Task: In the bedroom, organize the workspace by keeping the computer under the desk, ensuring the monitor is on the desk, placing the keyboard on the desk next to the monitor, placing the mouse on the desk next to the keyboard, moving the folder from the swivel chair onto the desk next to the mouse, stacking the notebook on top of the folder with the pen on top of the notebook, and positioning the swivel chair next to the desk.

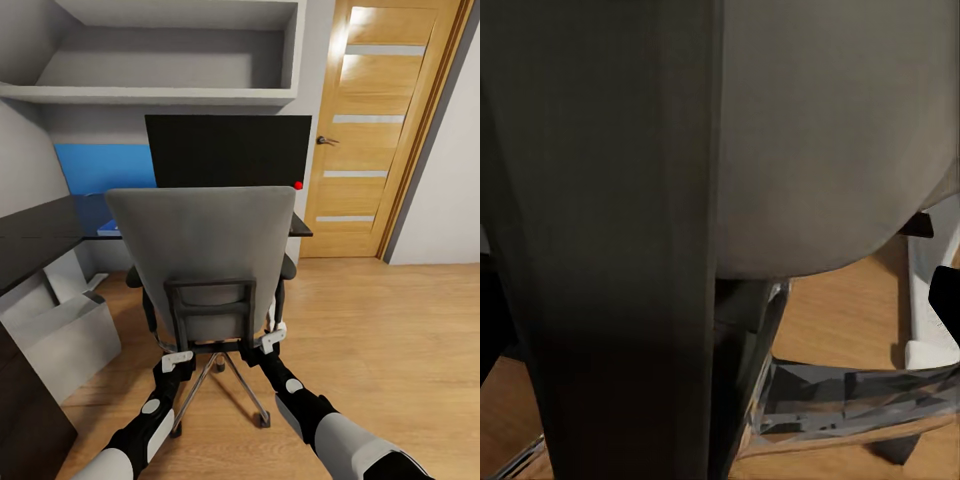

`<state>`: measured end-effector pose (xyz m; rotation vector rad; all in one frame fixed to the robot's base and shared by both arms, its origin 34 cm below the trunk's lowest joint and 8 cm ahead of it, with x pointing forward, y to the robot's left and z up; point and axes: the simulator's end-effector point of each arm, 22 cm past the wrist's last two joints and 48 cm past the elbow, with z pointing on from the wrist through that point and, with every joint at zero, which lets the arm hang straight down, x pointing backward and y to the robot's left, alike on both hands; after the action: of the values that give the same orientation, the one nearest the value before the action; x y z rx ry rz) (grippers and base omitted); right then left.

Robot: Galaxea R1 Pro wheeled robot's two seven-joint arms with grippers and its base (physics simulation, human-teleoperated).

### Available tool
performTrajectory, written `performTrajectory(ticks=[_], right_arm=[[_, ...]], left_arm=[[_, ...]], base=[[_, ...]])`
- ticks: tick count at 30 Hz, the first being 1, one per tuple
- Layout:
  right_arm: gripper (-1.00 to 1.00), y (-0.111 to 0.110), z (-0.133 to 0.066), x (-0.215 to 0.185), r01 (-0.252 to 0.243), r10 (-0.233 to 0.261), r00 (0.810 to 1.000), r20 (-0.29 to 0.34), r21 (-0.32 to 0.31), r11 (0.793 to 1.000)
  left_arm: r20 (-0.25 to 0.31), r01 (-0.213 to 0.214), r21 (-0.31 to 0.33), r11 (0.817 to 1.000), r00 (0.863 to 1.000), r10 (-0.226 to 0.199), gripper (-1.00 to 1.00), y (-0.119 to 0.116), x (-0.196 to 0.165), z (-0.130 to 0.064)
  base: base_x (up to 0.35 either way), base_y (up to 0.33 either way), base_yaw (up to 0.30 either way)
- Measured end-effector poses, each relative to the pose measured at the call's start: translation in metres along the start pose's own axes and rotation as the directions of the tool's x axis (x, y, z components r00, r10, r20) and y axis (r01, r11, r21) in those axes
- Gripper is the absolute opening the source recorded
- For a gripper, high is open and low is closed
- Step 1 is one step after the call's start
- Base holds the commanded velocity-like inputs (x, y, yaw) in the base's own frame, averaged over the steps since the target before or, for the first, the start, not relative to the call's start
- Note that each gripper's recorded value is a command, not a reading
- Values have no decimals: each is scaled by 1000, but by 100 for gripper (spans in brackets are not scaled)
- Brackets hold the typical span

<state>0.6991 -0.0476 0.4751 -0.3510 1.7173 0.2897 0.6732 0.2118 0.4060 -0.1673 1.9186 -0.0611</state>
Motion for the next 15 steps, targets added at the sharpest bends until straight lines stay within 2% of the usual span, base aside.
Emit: performTrajectory(ticks=[6,11,15], right_arm=[[100,0,0,0,1,-1,1000,0,-1,1000],[100,1,0,0,3,-3,1000,1,-2,1000],[100,0,0,0,-2,2,1000,0,2,1000]], left_arm=[[0,1,0,1000,1000,-1,100,0,0,0],[1,0,1,1000,1000,0,100,0,0,0],[0,1,0,1000,1000,-1,100,0,0,0]], base=[[21,-1,0],[204,0,0],[66,0,0]])
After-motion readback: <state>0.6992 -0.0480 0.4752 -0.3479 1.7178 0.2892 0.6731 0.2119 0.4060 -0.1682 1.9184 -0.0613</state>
